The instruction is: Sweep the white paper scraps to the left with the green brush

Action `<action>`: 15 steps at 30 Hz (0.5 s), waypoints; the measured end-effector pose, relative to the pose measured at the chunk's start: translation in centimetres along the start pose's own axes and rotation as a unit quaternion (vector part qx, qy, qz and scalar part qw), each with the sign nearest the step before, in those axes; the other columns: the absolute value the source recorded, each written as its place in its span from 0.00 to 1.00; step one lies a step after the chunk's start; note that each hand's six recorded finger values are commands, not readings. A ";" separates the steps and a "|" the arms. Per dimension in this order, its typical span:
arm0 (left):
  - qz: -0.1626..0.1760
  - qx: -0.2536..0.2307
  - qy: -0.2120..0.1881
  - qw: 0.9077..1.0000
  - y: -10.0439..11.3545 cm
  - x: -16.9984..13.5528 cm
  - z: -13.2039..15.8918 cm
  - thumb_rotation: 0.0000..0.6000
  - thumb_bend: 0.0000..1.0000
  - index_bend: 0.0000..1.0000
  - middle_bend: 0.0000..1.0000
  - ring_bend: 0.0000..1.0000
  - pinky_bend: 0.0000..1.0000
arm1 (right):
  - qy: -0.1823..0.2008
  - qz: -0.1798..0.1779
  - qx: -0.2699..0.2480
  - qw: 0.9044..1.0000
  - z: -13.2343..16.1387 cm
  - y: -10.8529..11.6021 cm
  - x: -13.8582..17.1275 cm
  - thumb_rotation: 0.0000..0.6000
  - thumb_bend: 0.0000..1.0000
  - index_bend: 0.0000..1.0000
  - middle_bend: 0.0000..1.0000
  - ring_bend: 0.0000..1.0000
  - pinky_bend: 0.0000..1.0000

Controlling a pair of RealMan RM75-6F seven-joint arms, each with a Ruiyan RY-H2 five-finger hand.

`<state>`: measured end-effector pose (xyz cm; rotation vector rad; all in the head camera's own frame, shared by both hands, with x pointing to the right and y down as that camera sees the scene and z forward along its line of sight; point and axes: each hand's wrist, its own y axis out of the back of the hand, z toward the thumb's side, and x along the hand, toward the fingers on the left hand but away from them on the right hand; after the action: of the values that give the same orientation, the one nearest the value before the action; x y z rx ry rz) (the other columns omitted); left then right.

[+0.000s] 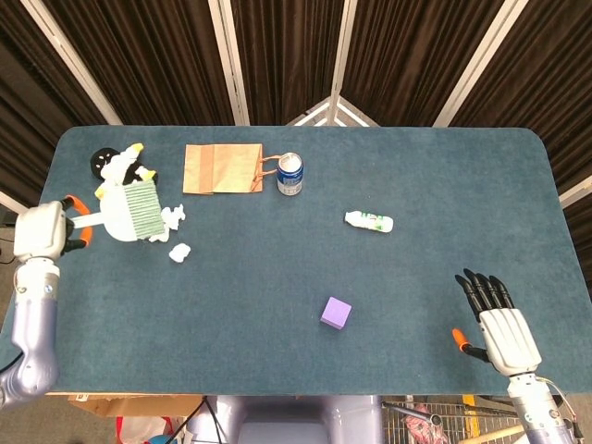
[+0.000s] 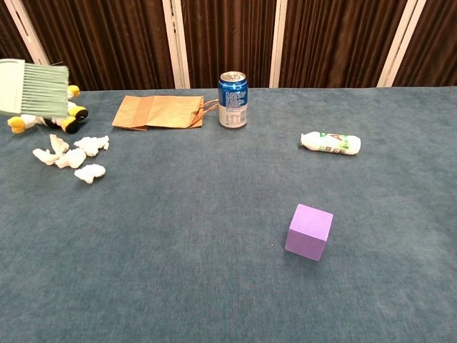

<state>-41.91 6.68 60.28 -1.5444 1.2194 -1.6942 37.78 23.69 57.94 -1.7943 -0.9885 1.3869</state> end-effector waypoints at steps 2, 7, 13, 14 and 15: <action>-0.006 -0.009 -0.019 1.000 -0.3 -1.2 0.7 1.00 0.78 0.79 1.00 1.00 1.00 | 0.000 0.000 0.001 1.000 0.0 0.0 0.0 1.00 0.34 0.00 0.00 0.00 0.00; -0.045 -0.020 -0.070 0.996 -2.8 -5.2 2.6 1.00 0.73 0.76 1.00 1.00 0.99 | 0.000 -0.001 0.003 1.000 0.0 0.0 0.0 1.00 0.34 0.00 0.00 0.00 0.00; -0.105 -0.011 -0.114 0.988 -6.9 -9.8 4.3 1.00 0.56 0.55 0.87 0.86 0.84 | -0.002 -0.001 0.004 1.000 -0.1 0.0 0.0 1.00 0.34 0.00 0.00 0.00 0.00; -0.112 -0.007 -0.120 0.986 -7.5 -10.4 4.6 1.00 0.49 0.48 0.77 0.78 0.78 | -0.003 -0.001 0.004 1.000 -0.1 0.0 0.0 1.00 0.34 0.00 0.00 0.00 0.00; -0.121 -0.001 -0.127 0.985 -8.3 -11.1 4.9 1.00 0.44 0.43 0.70 0.72 0.73 | -0.003 -0.001 0.004 1.000 -0.1 0.0 0.0 1.00 0.34 0.00 0.00 0.00 0.00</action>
<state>-33.53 18.67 61.97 -1.9071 0.9352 -1.5775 37.87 23.68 57.98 -1.7837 -0.9877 1.3936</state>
